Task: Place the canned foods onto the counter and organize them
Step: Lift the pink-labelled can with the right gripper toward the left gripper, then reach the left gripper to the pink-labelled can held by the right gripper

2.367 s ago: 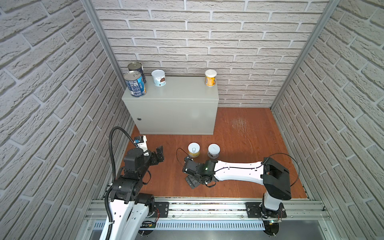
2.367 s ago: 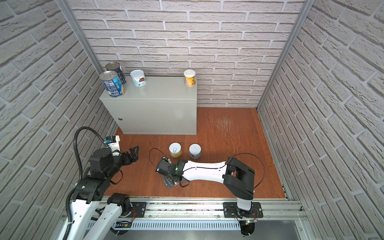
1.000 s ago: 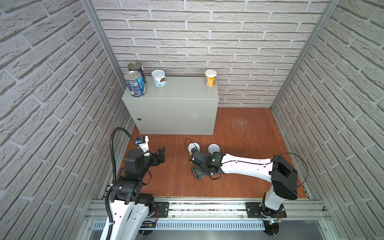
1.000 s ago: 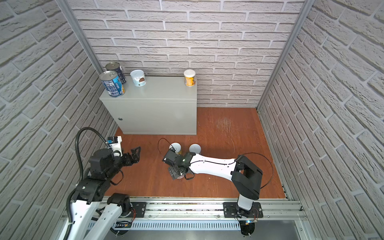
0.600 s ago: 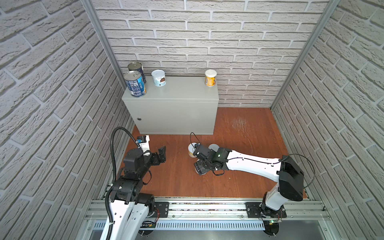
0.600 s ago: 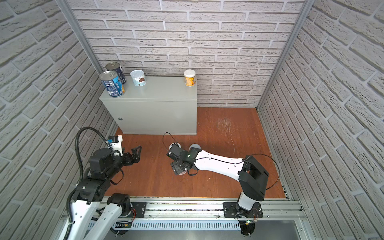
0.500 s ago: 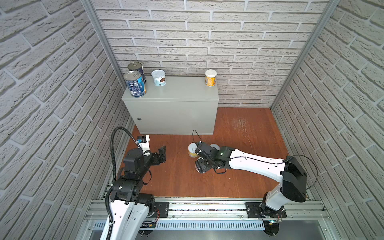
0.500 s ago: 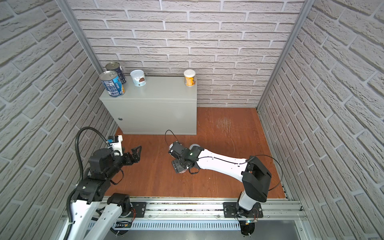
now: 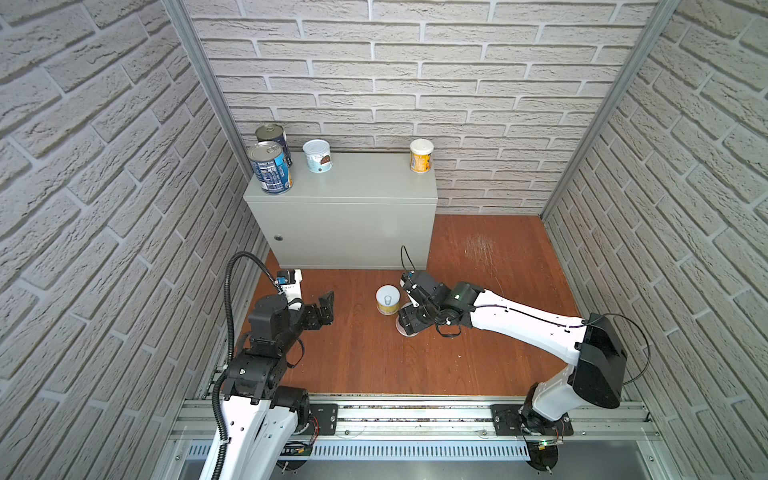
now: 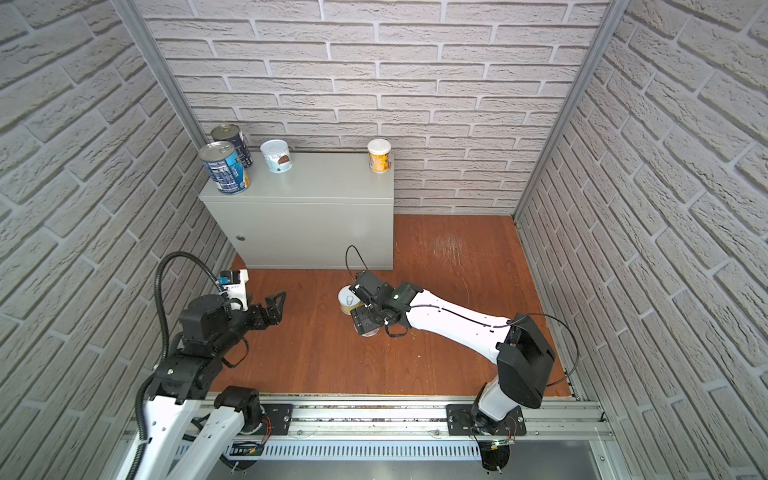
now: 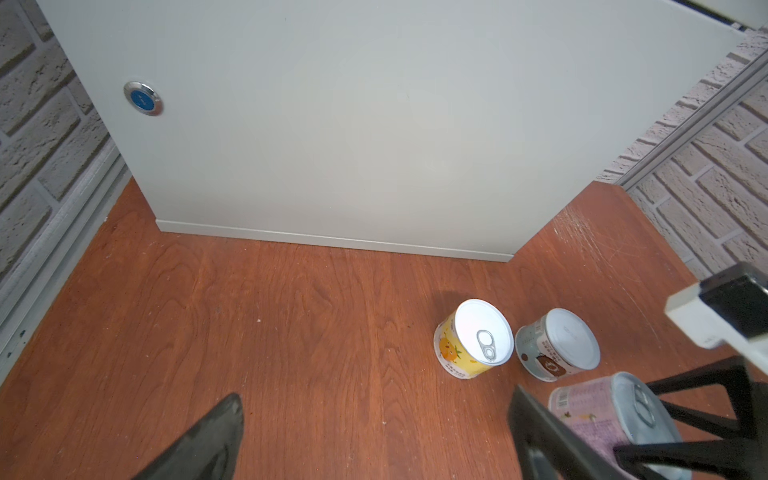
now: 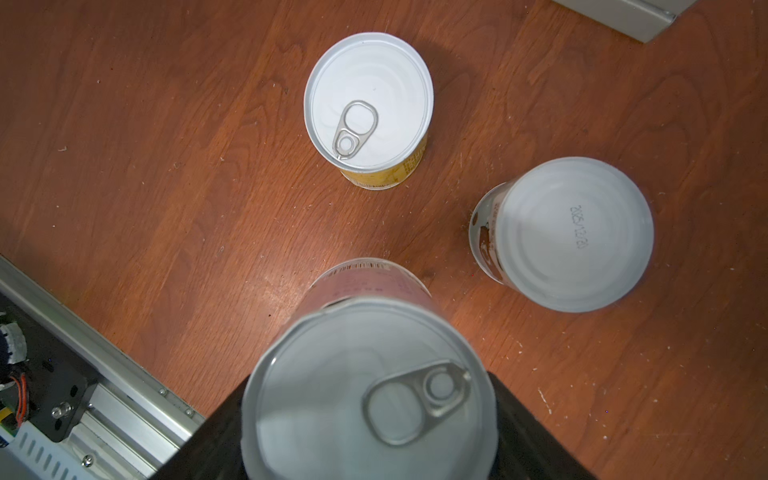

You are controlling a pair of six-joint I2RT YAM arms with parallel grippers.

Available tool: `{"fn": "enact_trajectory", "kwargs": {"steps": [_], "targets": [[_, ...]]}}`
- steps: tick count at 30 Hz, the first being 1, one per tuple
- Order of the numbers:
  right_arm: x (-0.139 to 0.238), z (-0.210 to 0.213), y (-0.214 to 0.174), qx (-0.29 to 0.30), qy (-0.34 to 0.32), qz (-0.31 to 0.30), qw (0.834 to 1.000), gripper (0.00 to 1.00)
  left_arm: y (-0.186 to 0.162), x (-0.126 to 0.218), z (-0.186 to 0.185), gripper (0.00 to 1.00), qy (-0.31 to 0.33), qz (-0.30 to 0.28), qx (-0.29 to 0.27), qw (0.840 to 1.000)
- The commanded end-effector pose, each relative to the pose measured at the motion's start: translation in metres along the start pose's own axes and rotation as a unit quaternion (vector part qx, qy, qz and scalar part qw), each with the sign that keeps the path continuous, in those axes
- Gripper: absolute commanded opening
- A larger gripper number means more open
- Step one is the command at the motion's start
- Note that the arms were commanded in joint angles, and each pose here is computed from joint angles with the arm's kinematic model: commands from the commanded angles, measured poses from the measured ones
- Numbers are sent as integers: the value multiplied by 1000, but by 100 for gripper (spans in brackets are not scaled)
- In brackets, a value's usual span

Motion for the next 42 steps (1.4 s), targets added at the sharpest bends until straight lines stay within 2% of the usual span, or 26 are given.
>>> {"fn": "enact_trajectory", "kwargs": {"steps": [1, 17, 24, 31, 42], "targets": [[26, 8, 17, 3, 40, -45, 998, 52, 6, -3, -3, 98, -24, -26, 1, 999], [41, 6, 30, -12, 71, -62, 995, 52, -4, -12, -23, 98, -108, 3, 35, 994], [49, 1, 33, -13, 82, -59, 995, 52, -7, -9, -38, 98, -137, -6, 11, 990], [57, -8, 34, -17, 91, -54, 994, 52, -10, -19, -58, 98, -194, -21, 9, 981], [61, -23, 24, -43, 81, -54, 994, 52, -11, -34, -83, 98, -197, -26, -38, 979]]}}
Point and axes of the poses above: each gripper's point midway between its finger pads, its own x axis back along the fingers, its own z axis along the line the jaws close on, y = z × x, the point moved 9 cm from there along x, back along the fingers, and after that the axes turned 15 degrees about -x, right-handed, at the moved point
